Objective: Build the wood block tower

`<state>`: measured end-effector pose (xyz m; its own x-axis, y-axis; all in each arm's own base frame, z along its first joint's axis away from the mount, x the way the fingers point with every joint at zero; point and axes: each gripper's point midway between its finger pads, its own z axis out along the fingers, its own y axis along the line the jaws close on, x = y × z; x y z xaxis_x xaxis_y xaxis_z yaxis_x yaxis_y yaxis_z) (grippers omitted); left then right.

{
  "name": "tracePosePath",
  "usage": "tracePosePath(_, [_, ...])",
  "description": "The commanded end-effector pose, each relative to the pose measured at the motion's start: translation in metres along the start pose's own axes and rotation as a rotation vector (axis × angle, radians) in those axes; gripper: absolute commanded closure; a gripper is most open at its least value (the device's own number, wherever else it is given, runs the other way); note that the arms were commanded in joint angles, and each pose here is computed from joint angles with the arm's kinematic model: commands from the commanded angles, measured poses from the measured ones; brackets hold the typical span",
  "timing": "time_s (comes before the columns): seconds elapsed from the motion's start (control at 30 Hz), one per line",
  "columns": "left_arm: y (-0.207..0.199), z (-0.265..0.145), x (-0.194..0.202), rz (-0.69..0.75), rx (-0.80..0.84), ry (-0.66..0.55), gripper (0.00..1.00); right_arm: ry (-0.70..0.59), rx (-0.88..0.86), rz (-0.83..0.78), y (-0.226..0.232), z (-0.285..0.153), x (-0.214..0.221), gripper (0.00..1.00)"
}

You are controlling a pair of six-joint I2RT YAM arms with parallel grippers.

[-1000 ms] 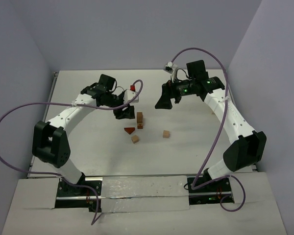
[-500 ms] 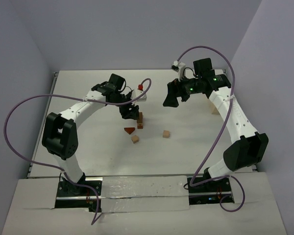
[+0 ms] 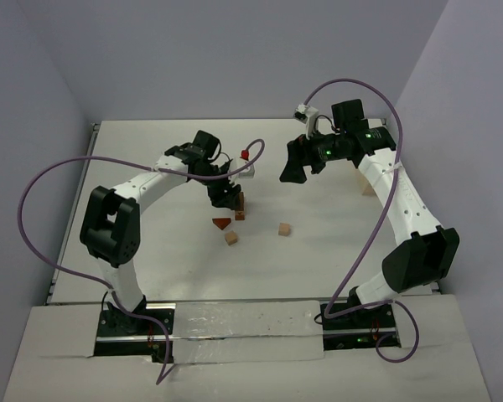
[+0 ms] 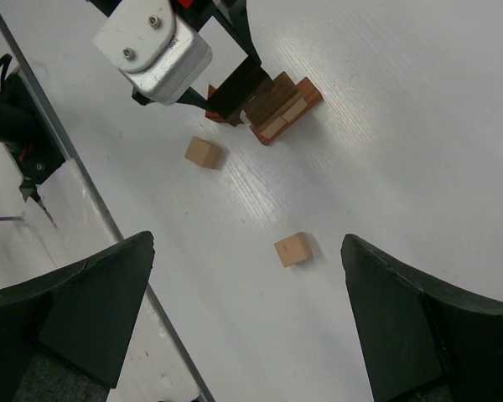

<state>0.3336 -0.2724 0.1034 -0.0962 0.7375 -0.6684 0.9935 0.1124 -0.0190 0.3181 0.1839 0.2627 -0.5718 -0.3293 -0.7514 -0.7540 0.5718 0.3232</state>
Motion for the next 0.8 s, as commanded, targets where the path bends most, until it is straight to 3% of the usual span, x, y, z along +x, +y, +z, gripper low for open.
tracePosePath(0.0, [0.004,-0.007,-0.028,0.113,-0.013,-0.084,0.81,-0.034,0.0,-0.035,0.006,-0.012,-0.009,0.0])
tracePosePath(0.3, [0.001,-0.012,-0.039,0.221,0.012,-0.149,0.84,-0.028,-0.011,-0.029,0.005,-0.01,-0.007,0.0])
tracePosePath(0.77, [0.006,-0.008,-0.031,0.21,0.048,-0.139,0.81,-0.025,-0.021,-0.019,0.005,-0.009,-0.006,0.0])
